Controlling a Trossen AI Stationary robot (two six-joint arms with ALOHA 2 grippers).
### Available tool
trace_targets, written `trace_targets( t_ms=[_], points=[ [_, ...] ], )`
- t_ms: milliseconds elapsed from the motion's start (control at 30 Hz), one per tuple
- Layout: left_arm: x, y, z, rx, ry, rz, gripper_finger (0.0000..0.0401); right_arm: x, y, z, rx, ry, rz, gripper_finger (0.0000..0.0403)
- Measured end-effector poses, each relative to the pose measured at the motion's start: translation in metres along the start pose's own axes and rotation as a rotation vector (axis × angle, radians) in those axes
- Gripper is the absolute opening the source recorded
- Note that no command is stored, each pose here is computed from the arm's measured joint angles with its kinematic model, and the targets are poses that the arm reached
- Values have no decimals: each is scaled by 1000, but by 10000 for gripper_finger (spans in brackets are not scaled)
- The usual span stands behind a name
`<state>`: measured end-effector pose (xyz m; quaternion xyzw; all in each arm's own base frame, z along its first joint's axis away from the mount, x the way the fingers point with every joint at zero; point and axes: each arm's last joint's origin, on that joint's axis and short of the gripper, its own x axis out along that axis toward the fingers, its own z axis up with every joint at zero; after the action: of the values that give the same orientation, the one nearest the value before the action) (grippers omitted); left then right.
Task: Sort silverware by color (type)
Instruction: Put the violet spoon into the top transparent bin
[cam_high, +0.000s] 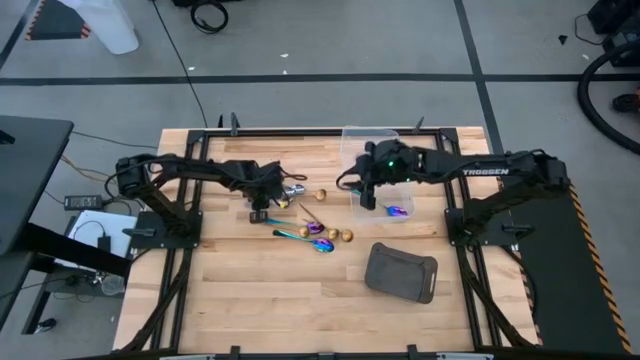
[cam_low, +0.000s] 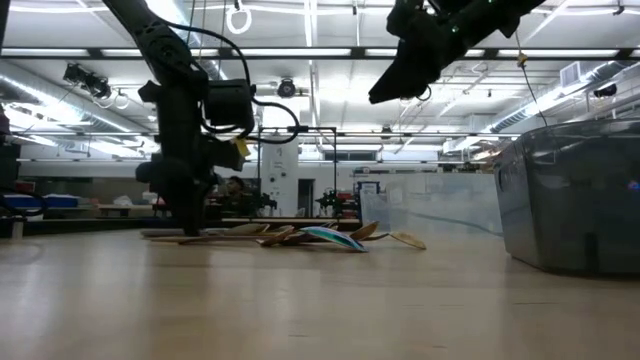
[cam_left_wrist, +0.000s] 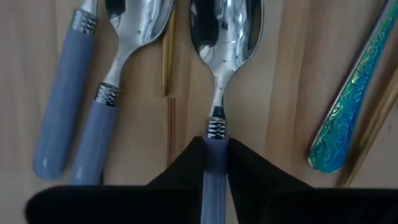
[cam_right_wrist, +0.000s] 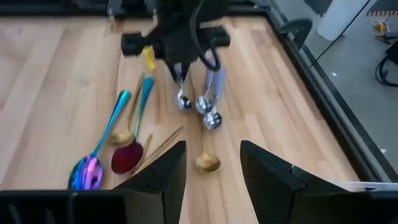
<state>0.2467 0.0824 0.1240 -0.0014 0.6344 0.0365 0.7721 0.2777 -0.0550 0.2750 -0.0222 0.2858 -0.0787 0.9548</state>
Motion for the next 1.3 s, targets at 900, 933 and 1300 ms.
trace_targets(
  t_ms=[900, 933, 1300],
  points=[
    [-77, -63, 51, -96, -736, -103, 55, 25, 67, -5, -33, 12, -92, 160],
    [-78, -63, 54, -82, -761, -100, 55, 24, 70, -5, -27, 6, -97, 160],
    [-96, -62, 70, -22, -1022, -67, 56, 18, 95, -4, 61, -33, -111, 160]
  ],
)
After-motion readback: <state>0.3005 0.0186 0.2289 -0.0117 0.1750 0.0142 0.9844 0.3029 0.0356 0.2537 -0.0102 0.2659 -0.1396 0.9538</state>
